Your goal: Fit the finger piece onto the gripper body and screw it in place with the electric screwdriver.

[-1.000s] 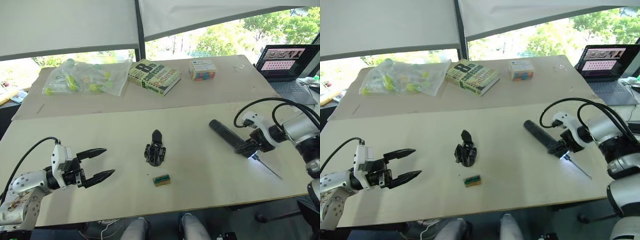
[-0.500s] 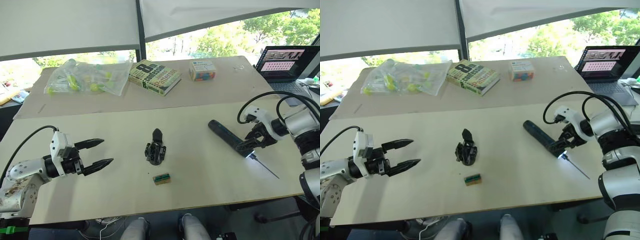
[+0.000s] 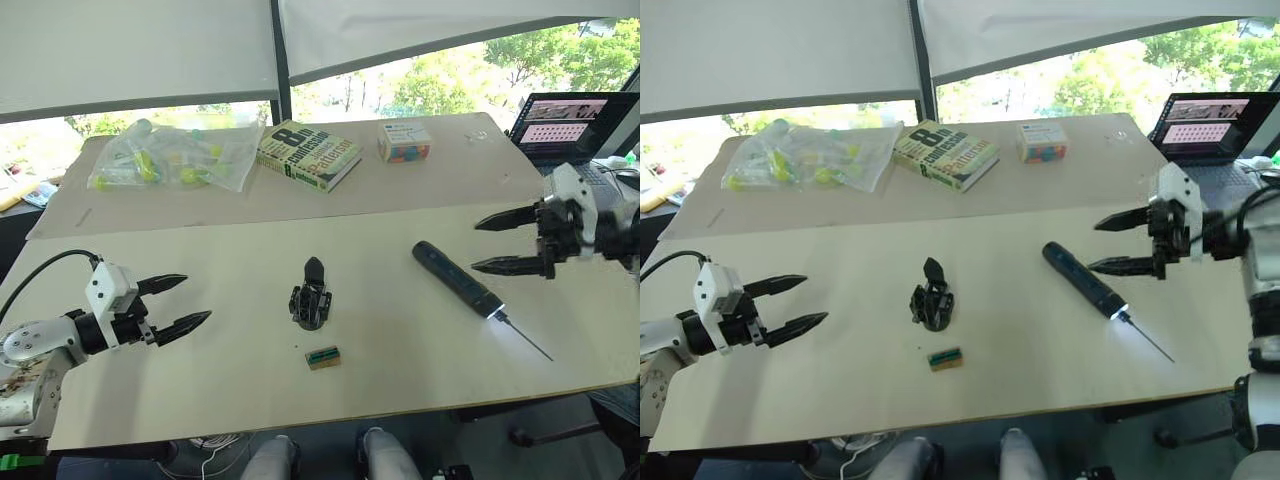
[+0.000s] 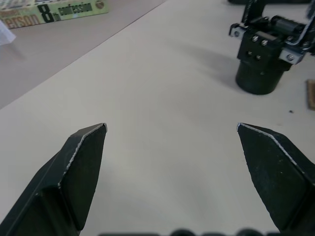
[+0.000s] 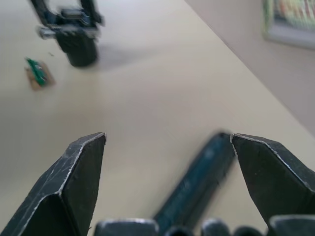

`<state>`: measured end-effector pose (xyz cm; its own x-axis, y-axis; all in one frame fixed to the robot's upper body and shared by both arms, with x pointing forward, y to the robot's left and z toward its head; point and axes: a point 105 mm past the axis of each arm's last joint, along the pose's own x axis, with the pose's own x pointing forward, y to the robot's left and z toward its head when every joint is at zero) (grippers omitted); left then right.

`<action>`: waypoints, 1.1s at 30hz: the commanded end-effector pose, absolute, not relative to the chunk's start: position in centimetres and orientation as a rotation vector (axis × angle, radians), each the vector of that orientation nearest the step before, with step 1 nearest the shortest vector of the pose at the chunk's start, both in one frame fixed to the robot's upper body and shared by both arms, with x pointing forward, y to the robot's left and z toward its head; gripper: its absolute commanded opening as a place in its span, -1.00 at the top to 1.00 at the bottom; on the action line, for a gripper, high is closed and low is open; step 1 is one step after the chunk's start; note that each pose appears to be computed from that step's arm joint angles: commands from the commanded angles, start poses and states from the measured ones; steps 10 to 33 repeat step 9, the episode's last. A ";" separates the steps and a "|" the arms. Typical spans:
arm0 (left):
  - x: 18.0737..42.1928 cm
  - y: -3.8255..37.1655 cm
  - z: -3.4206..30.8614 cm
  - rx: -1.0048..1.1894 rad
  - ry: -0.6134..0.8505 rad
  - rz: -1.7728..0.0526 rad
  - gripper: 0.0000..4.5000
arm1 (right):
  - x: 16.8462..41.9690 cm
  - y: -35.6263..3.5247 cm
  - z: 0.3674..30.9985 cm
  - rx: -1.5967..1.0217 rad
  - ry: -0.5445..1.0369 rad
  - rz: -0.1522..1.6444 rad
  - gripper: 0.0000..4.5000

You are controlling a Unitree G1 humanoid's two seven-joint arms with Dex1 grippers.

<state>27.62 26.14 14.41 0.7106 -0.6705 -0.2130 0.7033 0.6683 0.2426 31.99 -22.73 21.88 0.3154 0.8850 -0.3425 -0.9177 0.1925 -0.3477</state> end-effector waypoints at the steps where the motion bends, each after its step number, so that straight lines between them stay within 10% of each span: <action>1: 27.8 26.4 15.1 0.352 0.083 -0.759 -1.00 | 29.7 -21.3 22.7 -0.589 -0.098 1.370 -0.99; 33: 27.0 26.9 14.5 0.357 0.117 -0.776 -1.00 | 28.4 -21.6 19.9 -0.546 -0.117 1.349 -0.99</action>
